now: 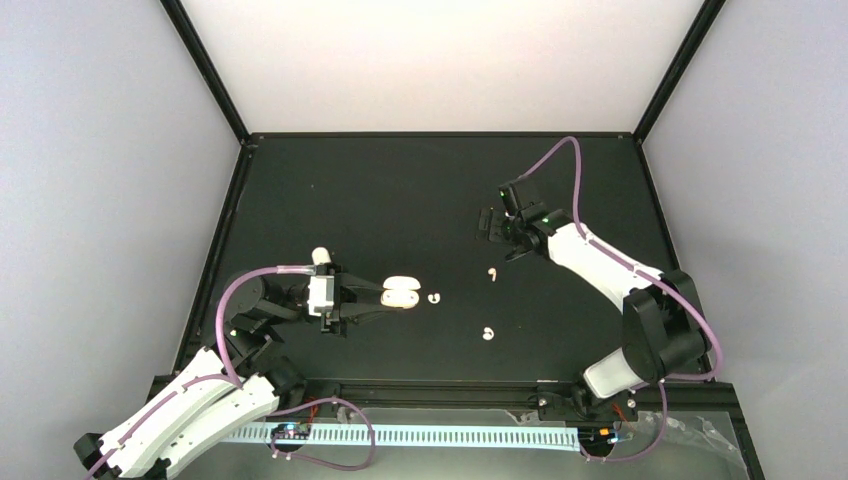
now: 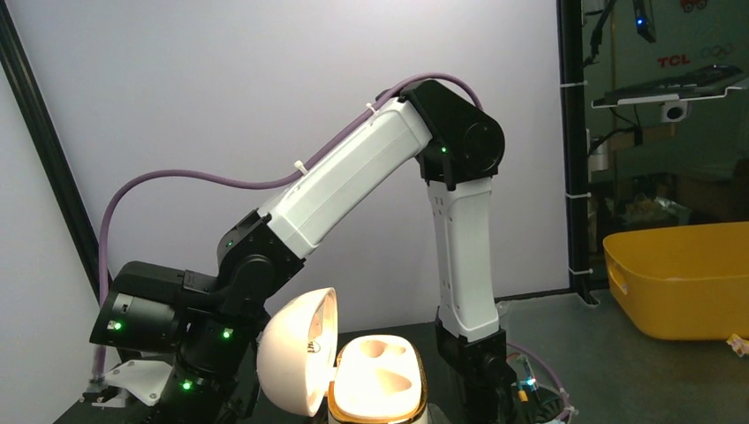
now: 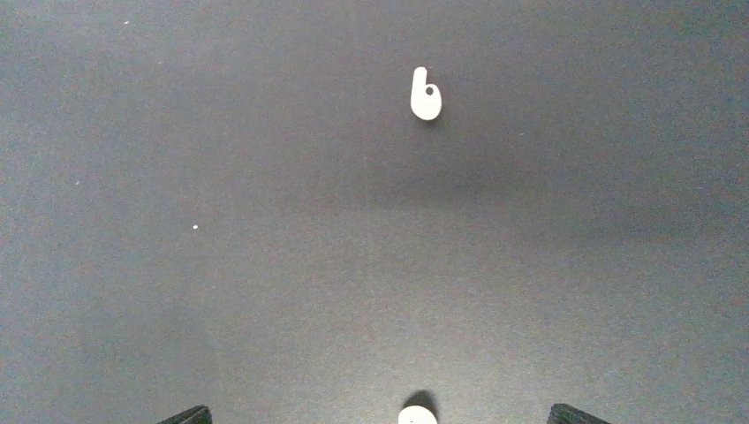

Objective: Insert the wireless bluetooth earbuds into the charging case
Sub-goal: Pick up the earbud from the center of the board.

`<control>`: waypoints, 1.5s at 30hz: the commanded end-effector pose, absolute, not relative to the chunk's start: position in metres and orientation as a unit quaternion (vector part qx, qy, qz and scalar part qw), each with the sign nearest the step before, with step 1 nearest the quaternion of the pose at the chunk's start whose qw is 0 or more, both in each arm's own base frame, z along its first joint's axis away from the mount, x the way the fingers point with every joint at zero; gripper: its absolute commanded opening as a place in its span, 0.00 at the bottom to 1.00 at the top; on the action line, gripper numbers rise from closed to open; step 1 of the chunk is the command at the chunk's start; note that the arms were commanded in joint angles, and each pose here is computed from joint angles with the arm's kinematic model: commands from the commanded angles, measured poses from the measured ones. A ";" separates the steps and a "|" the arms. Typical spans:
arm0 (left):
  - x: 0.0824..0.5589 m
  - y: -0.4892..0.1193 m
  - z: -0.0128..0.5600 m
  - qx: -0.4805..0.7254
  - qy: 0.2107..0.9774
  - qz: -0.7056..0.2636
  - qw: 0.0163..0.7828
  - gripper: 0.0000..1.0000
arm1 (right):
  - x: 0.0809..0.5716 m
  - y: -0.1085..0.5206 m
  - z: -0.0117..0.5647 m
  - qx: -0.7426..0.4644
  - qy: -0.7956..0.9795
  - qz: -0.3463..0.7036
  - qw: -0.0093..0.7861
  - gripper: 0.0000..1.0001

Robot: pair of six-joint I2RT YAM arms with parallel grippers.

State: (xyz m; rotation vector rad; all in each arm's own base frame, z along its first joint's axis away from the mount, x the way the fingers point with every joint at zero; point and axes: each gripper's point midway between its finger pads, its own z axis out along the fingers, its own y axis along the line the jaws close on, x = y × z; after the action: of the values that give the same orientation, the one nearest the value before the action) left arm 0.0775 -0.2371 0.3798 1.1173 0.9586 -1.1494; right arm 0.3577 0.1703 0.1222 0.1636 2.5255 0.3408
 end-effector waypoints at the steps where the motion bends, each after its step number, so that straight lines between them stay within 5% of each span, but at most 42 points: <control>1: 0.075 -0.234 0.386 0.479 0.404 -0.491 0.605 0.02 | 0.369 0.162 0.134 0.068 0.942 0.099 0.313 1.00; 10: 0.077 -0.235 0.385 0.477 0.408 -0.489 0.606 0.02 | 0.375 0.166 0.100 0.062 0.965 0.076 0.245 0.97; 28: 0.081 -0.237 0.382 0.474 0.416 -0.487 0.605 0.01 | 0.378 0.103 0.272 0.184 0.775 0.131 0.589 1.00; 38: 0.083 -0.237 0.381 0.473 0.418 -0.486 0.604 0.02 | 0.381 0.135 0.232 0.107 0.832 0.214 0.500 1.00; 45: 0.082 -0.236 0.383 0.472 0.417 -0.486 0.605 0.02 | 0.388 0.157 0.135 0.062 0.936 0.169 0.303 0.97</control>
State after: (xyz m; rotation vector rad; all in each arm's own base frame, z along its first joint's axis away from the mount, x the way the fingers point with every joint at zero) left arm 0.0825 -0.2369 0.3805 1.0943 0.9724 -1.1326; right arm 0.3992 0.1376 0.1841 0.2594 2.2180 0.4447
